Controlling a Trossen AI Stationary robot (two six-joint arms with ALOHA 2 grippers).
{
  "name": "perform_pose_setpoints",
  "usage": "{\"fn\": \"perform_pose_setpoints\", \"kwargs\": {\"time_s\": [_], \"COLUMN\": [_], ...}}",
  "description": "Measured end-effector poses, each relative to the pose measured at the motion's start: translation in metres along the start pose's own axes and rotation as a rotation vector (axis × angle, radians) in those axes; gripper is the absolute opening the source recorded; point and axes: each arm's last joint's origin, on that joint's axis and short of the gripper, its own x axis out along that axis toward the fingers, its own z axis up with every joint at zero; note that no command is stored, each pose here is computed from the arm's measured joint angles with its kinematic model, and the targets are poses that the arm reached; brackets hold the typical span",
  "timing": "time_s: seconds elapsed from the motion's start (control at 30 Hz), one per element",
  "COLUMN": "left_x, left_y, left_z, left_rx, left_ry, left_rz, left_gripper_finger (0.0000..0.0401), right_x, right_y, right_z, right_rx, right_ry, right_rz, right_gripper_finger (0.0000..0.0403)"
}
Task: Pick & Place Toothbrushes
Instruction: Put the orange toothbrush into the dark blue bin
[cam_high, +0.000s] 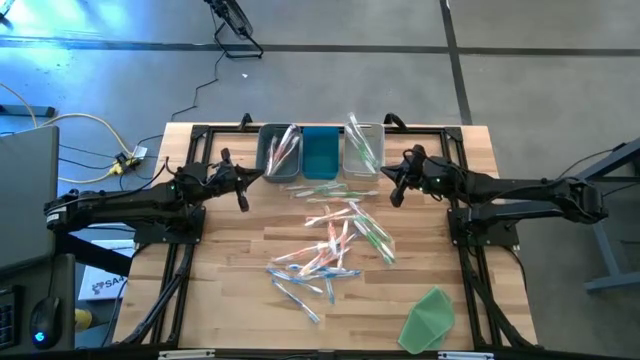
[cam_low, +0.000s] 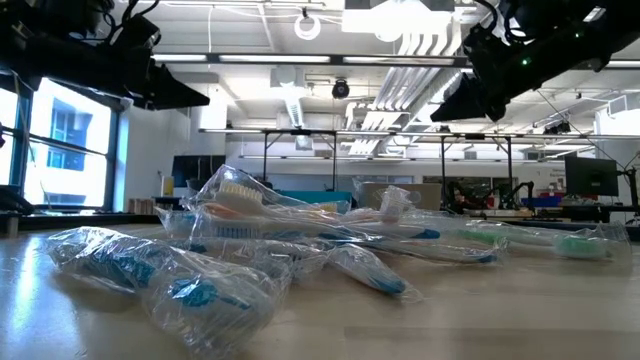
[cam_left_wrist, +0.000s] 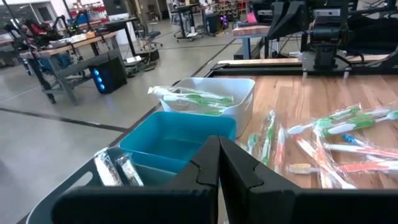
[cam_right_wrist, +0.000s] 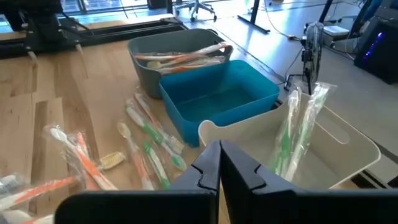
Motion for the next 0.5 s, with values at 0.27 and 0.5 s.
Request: {"fn": "perform_pose_setpoints", "kwargs": {"time_s": [0.27,0.5], "left_x": [0.0,0.0], "left_y": [-0.0002,-0.0003], "left_z": [0.0,-0.0006], "left_rx": [-0.006,-0.038], "left_ry": [0.0,0.005], "left_rz": [-0.004,-0.005], "left_gripper_finger": [0.0,0.0], "right_x": [0.0007,0.0019], "right_y": [-0.004,-0.0089], "right_z": [0.0006,0.0056], "right_rx": [-0.017,0.058], "right_ry": [-0.004,-0.048], "right_rz": [-0.027,0.053], "right_gripper_finger": [0.0002,0.0002]}}
